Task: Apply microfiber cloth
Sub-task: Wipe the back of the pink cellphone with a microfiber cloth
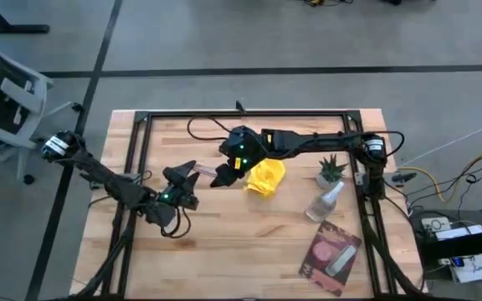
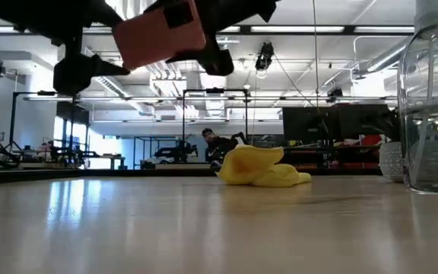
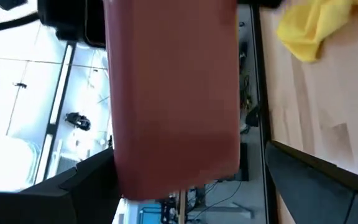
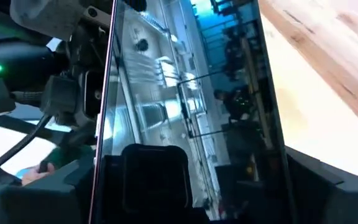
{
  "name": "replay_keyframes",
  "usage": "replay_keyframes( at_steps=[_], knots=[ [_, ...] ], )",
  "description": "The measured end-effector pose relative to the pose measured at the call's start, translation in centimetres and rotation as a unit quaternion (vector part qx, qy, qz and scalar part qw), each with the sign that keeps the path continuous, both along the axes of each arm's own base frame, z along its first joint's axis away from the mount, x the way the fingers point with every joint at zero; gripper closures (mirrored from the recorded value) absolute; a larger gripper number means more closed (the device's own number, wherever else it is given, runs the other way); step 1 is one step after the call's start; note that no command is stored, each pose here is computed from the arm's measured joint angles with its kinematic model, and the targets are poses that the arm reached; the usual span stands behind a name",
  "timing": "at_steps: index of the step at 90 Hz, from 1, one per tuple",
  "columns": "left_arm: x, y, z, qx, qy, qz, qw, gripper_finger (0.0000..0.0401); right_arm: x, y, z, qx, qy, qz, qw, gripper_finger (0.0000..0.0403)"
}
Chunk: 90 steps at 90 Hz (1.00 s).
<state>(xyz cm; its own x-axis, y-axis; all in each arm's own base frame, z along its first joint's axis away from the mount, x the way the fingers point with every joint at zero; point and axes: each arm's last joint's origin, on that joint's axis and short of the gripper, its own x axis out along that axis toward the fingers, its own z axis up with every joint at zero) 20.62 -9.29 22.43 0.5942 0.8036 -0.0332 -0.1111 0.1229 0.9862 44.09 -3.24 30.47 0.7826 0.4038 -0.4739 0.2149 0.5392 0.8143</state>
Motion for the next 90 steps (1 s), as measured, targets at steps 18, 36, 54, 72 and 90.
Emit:
replay_keyframes(
  at_steps=[18, 36, 54, 72, 90],
  knots=[
    [0.4, -0.1, 1.0, 0.003, 0.001, 0.003, 1.0, 0.0051, 0.2, 0.1, 0.4, 0.036, -0.013, 0.003, 0.999, 0.0093],
    [0.7, 0.0, 1.7, 0.001, -0.003, 0.01, 1.0, 0.0051, 0.6, 0.3, 0.6, 0.094, -0.01, 0.005, 0.995, 0.0093],
    [0.8, 0.1, 1.9, -0.001, -0.009, 0.015, 1.0, 0.0051, 0.9, 0.3, 0.4, 0.128, -0.005, -0.003, 0.992, 0.0093],
    [0.7, 0.2, 1.7, 0.001, -0.009, 0.024, 1.0, 0.0051, 1.2, 0.3, 0.2, 0.143, -0.002, -0.011, 0.99, 0.0093],
    [0.6, 0.2, 1.5, -0.007, -0.025, 0.03, 0.999, 0.0051, 1.7, 0.2, -0.2, 0.161, -0.005, -0.019, 0.987, 0.0093]
  ],
)
